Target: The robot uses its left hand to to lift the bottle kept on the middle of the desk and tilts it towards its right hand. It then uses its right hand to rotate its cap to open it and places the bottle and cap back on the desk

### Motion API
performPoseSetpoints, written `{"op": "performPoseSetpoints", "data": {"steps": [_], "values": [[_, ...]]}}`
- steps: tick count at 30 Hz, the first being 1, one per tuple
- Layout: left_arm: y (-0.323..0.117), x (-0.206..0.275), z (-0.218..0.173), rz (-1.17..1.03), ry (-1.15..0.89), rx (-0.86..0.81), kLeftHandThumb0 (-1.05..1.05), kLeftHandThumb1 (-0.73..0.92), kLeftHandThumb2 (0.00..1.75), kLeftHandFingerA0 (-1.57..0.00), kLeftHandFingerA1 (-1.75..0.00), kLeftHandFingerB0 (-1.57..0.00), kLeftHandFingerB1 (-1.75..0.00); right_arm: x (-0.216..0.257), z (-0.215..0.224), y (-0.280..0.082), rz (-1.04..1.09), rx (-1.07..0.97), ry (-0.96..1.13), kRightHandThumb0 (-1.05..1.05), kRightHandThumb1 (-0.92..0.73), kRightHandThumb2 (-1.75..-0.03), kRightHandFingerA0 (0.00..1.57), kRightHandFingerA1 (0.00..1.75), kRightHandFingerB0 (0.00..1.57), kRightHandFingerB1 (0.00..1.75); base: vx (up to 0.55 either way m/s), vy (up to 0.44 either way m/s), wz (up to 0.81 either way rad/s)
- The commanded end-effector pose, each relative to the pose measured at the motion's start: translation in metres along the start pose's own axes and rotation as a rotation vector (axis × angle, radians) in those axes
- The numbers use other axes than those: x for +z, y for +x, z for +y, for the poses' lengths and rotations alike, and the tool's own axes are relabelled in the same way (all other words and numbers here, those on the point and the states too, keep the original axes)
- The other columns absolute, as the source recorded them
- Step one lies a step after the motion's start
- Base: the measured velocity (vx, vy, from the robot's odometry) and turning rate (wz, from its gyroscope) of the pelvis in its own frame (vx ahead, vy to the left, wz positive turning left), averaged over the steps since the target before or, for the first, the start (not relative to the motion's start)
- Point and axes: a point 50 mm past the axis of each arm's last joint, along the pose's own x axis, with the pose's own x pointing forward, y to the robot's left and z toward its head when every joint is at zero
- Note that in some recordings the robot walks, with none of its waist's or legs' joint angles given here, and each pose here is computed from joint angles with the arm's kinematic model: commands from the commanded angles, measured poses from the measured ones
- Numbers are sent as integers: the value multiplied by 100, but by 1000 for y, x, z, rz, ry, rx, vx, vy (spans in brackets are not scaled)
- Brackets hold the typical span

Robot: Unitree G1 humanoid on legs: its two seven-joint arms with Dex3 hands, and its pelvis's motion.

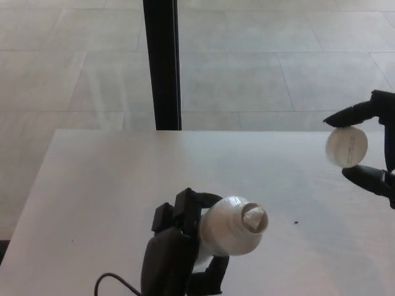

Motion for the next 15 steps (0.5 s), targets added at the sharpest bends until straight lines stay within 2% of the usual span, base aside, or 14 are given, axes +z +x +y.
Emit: {"op": "performPoseSetpoints", "data": {"steps": [1,2,3,4,5,6,7,8,9,10,11,12,13,15], "values": [[42,7,59,1,430,-267,13,50,102,-89,-162,-84,-131,-32,19,-41,194,-4,121,-20,-60,-72,98,165,92,71,0,0,0],[44,7,61,5,436,-265,13,50,102,-89,-162,-84,-131,-32,20,-39,190,-1,121,-20,-60,-72,98,165,92,71,0,0,0],[50,9,70,45,506,-323,13,57,101,-86,-166,-84,-127,-36,26,-44,221,27,127,-11,-49,-69,108,150,100,69,0,0,0],[59,12,81,92,612,-400,-1,64,86,-84,-155,-83,-113,-41,39,-53,274,60,131,-24,-62,-70,97,169,93,70,0,0,0],[62,14,87,116,652,-427,-1,64,86,-84,-155,-83,-113,-43,44,-57,294,73,132,-24,-62,-70,97,169,93,70,0,0,0],[66,16,92,141,722,-468,-18,75,71,-82,-90,-71,-62,-45,51,-61,320,97,136,-27,-63,-72,95,171,92,74,0,0,0],[76,21,106,231,887,-567,-24,79,63,-60,-66,-56,-51,-51,74,-74,386,167,140,-27,-62,-70,95,166,93,72,0,0,0],[82,23,112,299,953,-606,-27,78,62,-59,-65,-50,-48,-53,87,-82,419,213,143,-27,-63,-69,96,165,95,73,0,0,0],[84,23,113,329,963,-620,-27,79,63,-50,-61,-45,-47,-54,93,-85,434,238,135,-28,-64,-68,94,165,94,70,0,0,0],[86,22,114,372,958,-634,-28,78,62,-51,-65,-44,-47,-55,102,-90,460,281,118,-29,-63,-70,95,164,94,71,0,0,0],[86,22,114,382,954,-636,-28,78,62,-51,-65,-44,-47,-55,105,-90,466,289,115,-29,-63,-70,95,164,94,71,0,0,0],[85,21,114,387,956,-642,-29,78,62,-58,-77,-46,-49,-55,110,-92,476,304,113,-31,-62,-69,97,158,94,70,0,0,0],[83,18,113,402,948,-649,-30,78,63,-55,-70,-46,-49,-55,117,-95,490,331,108,-30,-62,-70,97,157,93,71,0,0,0],[84,19,114,409,949,-647,-30,78,63,-55,-70,-46,-49,-55,118,-94,490,335,106,-30,-62,-70,97,157,93,71,0,0,0]]}}
